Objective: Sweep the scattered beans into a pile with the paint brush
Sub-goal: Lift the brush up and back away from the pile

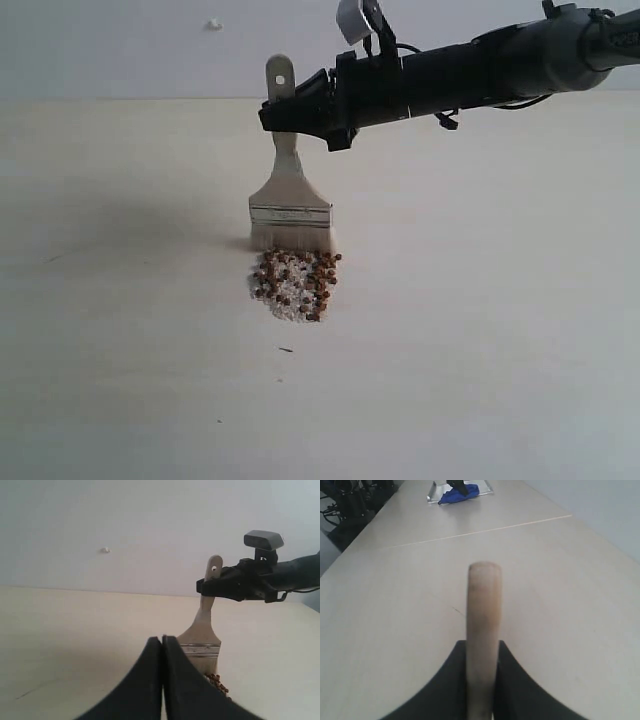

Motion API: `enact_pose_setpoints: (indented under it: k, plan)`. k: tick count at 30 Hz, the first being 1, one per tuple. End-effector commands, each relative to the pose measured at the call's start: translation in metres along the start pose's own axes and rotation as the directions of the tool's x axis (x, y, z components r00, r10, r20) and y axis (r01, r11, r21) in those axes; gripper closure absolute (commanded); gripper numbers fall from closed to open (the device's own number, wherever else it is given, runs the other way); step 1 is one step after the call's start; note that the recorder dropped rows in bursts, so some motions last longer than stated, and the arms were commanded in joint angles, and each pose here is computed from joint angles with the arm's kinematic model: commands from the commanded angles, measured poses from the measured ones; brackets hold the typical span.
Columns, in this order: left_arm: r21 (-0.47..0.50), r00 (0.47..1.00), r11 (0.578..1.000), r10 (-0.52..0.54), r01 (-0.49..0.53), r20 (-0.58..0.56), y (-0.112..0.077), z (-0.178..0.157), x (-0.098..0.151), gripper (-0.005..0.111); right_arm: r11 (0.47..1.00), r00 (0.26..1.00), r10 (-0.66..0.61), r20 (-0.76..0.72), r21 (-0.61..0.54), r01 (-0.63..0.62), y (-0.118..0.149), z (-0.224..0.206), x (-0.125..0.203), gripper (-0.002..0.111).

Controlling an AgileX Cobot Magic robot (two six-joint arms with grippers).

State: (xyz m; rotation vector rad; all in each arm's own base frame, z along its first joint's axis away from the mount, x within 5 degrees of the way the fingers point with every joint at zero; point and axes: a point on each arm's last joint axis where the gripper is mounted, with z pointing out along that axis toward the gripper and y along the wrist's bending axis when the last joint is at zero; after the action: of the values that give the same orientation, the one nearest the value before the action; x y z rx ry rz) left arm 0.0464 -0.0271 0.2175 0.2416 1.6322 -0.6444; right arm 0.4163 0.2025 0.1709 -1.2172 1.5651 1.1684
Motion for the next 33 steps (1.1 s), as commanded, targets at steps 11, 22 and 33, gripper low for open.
enact_pose_setpoints:
  k: [11,22,33]
  plan:
    - [-0.003,1.000,1.000,-0.001,0.001,0.002,0.001,0.000,0.001,0.107,0.989,0.996,-0.085,-0.017,0.121,0.086,-0.009,-0.008,-0.016,0.108]
    - [-0.003,1.000,1.000,-0.001,0.001,0.002,0.001,0.000,0.001,0.107,0.986,0.993,-0.114,0.017,0.122,0.112,0.001,-0.017,-0.044,0.108]
    - [-0.003,1.000,1.000,-0.001,0.001,0.002,0.001,0.000,0.001,0.107,0.943,0.980,-0.149,-0.133,0.279,0.181,-0.016,-0.020,-0.033,0.108]
